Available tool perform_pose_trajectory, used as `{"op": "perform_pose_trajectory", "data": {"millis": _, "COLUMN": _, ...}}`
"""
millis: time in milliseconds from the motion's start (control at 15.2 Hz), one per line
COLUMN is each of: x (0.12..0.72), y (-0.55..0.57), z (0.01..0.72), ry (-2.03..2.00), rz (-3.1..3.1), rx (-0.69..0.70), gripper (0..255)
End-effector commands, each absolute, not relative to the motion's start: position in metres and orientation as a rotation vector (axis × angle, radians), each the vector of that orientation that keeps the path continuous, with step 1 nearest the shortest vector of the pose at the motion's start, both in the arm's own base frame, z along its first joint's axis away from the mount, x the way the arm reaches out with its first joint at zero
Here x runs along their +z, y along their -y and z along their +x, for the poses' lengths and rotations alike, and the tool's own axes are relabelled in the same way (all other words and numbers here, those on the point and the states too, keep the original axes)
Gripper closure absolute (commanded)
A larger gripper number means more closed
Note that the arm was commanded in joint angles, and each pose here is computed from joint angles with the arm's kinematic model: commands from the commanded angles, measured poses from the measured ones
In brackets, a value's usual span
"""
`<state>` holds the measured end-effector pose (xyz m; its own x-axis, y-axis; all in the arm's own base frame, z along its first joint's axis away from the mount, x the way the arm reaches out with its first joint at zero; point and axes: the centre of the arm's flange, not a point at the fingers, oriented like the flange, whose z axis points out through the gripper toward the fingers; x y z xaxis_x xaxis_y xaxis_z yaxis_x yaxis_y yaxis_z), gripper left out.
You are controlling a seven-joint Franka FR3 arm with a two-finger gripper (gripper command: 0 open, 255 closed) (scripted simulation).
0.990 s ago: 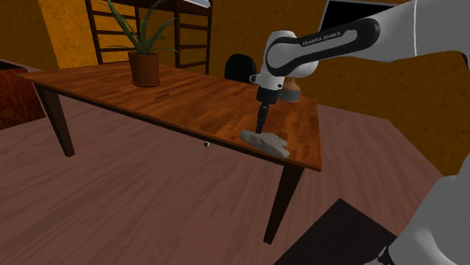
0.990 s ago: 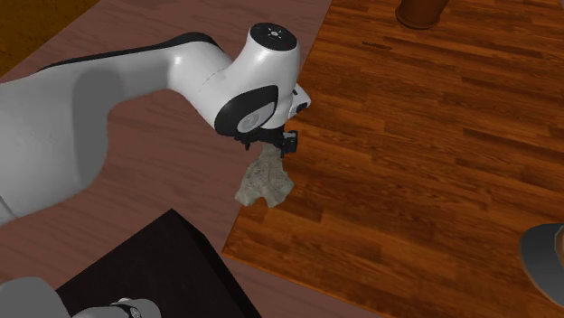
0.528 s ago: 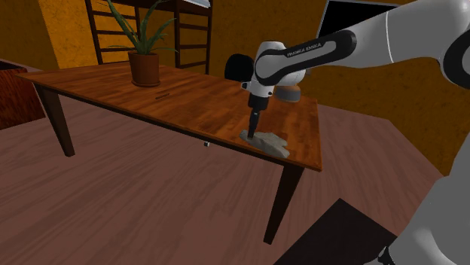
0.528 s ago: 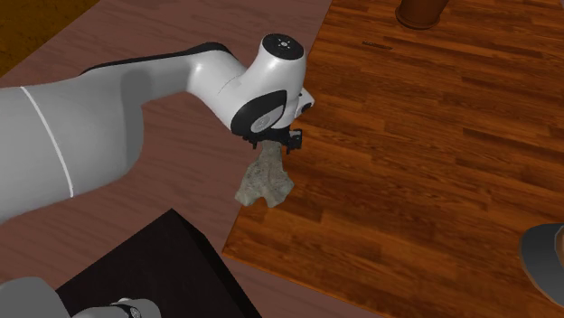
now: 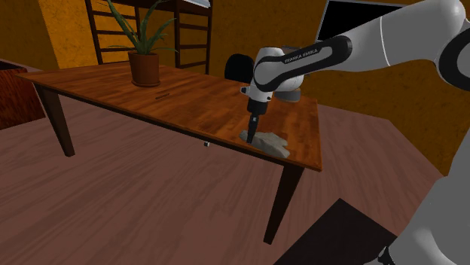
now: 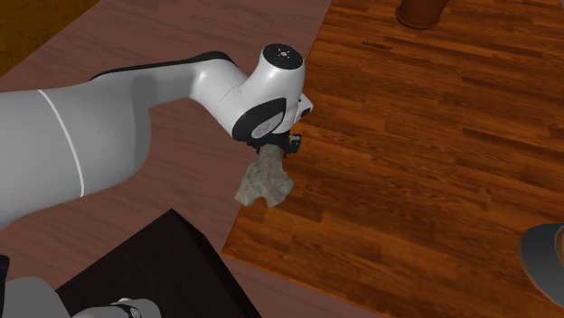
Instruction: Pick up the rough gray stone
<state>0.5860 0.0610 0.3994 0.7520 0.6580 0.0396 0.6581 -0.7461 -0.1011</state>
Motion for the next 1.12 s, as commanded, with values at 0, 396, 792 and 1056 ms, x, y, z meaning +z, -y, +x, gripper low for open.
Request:
{"op": "perform_pose_trajectory", "data": {"millis": 0, "x": 0.399, "y": -0.061, "z": 0.586, "ry": 1.069, "rz": -2.838, "rx": -0.001, "gripper": 255}}
{"op": "perform_pose_trajectory", "data": {"millis": 396, "x": 0.404, "y": -0.061, "z": 0.587, "ry": 1.069, "rz": -2.838, "rx": -0.001, "gripper": 255}}
{"op": "perform_pose_trajectory", "data": {"millis": 792, "x": 0.436, "y": -0.061, "z": 0.587, "ry": 1.069, "rz": -2.838, "rx": -0.001, "gripper": 255}}
{"op": "perform_pose_trajectory", "data": {"millis": 1056, "x": 0.457, "y": -0.061, "z": 0.587, "ry": 1.069, "rz": -2.838, "rx": -0.001, "gripper": 255}}
